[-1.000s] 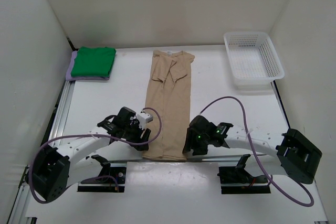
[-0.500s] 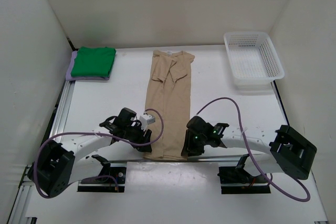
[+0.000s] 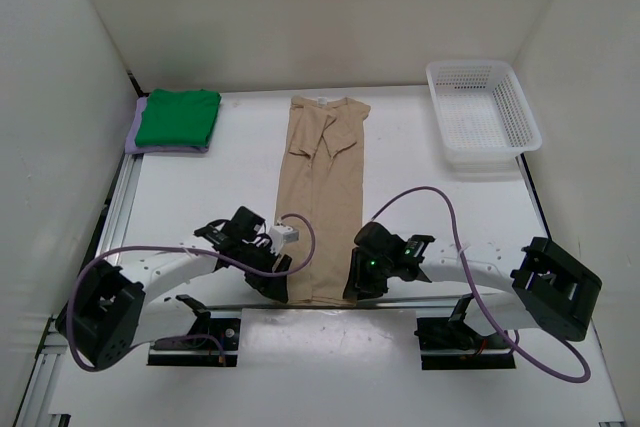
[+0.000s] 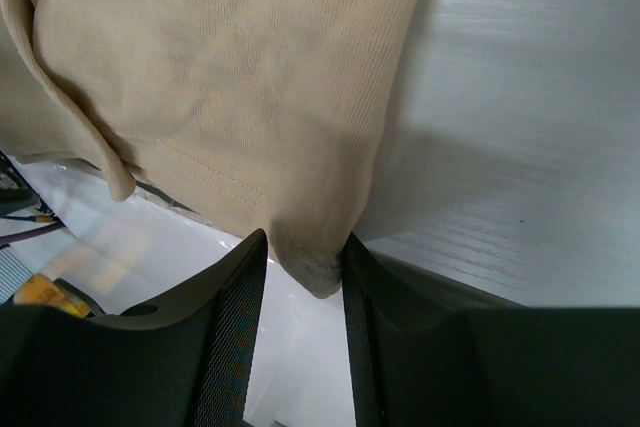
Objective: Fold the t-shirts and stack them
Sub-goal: Grab the bottom of the folded rectangular tshirt with both arms, then fold the folded rectangular tshirt in 1/3 of the way
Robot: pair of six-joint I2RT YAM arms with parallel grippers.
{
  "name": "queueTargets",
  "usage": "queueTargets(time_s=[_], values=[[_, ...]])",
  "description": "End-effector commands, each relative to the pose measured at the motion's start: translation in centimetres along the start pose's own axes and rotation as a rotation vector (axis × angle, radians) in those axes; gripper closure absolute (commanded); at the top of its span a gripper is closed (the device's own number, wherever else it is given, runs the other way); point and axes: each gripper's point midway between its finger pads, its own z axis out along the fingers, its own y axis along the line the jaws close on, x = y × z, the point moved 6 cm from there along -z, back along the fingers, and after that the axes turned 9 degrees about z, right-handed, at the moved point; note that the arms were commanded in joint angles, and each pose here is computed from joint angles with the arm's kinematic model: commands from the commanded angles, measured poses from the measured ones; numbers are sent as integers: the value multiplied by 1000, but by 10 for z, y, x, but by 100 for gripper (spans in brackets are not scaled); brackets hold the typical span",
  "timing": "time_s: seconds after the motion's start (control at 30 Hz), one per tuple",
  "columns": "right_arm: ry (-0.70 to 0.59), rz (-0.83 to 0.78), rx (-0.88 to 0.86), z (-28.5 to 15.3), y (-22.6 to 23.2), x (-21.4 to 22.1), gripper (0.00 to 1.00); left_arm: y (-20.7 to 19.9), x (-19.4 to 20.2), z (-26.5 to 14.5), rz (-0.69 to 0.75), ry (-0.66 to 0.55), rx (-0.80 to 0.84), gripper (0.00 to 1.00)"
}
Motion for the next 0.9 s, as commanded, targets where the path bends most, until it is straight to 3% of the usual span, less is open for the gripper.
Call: queueTargets(time_s=[0.0, 0.13, 0.2, 0.27, 0.3, 0.37, 0.63, 0.87], values=[[21, -30, 18, 0, -6, 4, 59, 9, 43, 0, -101, 225, -94, 33], [21, -39, 18, 0, -6, 4, 62, 14, 34, 3, -107, 239, -101, 42], [21, -39, 18, 0, -6, 4, 77, 15, 30, 4, -102, 231, -102, 49], [18, -50, 9, -1, -3, 3, 94, 17, 19, 3, -96, 205, -109, 61], [15, -52, 1, -2, 1, 2, 97, 18, 14, 3, -85, 186, -112, 66], [8, -69, -20, -5, 9, 0, 100, 20, 1, 3, -67, 157, -116, 89], [-110, -97, -75, -46, 39, -44, 100, 18, -73, -35, -59, -35, -85, 89], [-234, -83, -77, -69, 55, -145, 100, 65, -151, -94, -171, -146, -211, 89]])
